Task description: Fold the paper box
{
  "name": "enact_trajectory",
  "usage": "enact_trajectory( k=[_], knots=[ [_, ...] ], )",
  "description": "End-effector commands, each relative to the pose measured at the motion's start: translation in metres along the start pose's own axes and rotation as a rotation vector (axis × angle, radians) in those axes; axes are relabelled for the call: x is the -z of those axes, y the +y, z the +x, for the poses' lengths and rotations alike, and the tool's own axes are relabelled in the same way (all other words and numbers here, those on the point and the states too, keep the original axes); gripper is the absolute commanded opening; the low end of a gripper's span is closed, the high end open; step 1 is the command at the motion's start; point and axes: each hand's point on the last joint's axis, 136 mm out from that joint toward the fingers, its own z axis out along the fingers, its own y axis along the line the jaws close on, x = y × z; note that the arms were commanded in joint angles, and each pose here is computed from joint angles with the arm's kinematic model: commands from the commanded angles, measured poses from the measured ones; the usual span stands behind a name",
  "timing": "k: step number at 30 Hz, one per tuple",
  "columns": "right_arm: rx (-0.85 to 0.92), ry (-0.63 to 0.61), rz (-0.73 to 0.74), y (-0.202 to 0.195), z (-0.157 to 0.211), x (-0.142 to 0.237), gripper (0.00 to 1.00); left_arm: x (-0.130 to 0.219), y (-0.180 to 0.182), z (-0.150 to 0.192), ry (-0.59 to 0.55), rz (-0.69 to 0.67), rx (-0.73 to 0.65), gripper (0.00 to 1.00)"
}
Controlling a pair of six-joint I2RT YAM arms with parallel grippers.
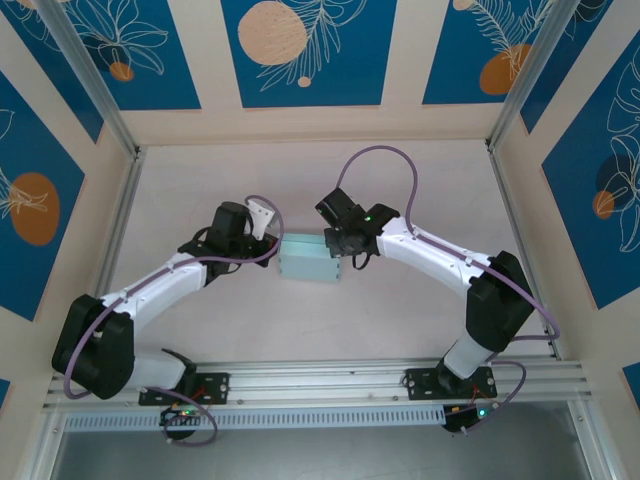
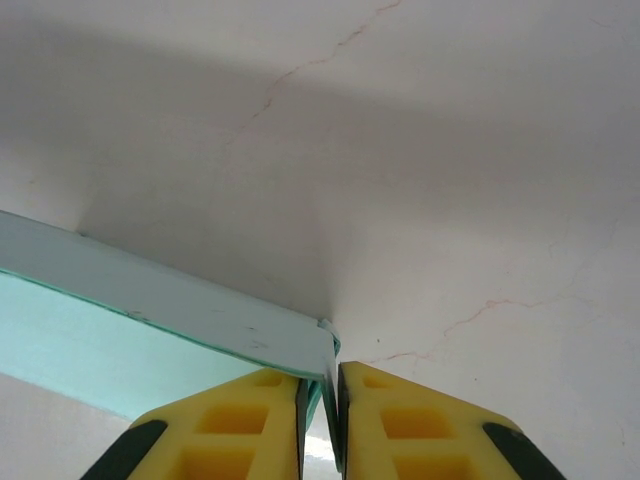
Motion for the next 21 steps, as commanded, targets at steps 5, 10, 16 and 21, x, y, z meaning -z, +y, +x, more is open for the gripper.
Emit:
enact_trajectory(
  k=[5,10,16,21],
  knots=[
    [-0.016,-0.012,0.02,-0.0007,-0.0015,0.0115,0.14,0.0069,-0.0066,-0.0075,-0.054,0.004,-0.025,0.0],
    [-0.05,-0.015,0.026,-0.0013,-0.0027,0.0135,0.16,0.0092,-0.0075,-0.0098,-0.097,-0.009,-0.028,0.0],
    [-0.046,-0.018,0.026,-0.0008,-0.0029,0.0137,0.17,0.0116,-0.0076,-0.0091,-0.105,-0.018,-0.037,0.0],
    [-0.044,-0.018,0.037,-0.0032,-0.0019,0.0155,0.2,0.0113,-0.0072,-0.0103,-0.104,-0.022,-0.039,0.0]
  ],
)
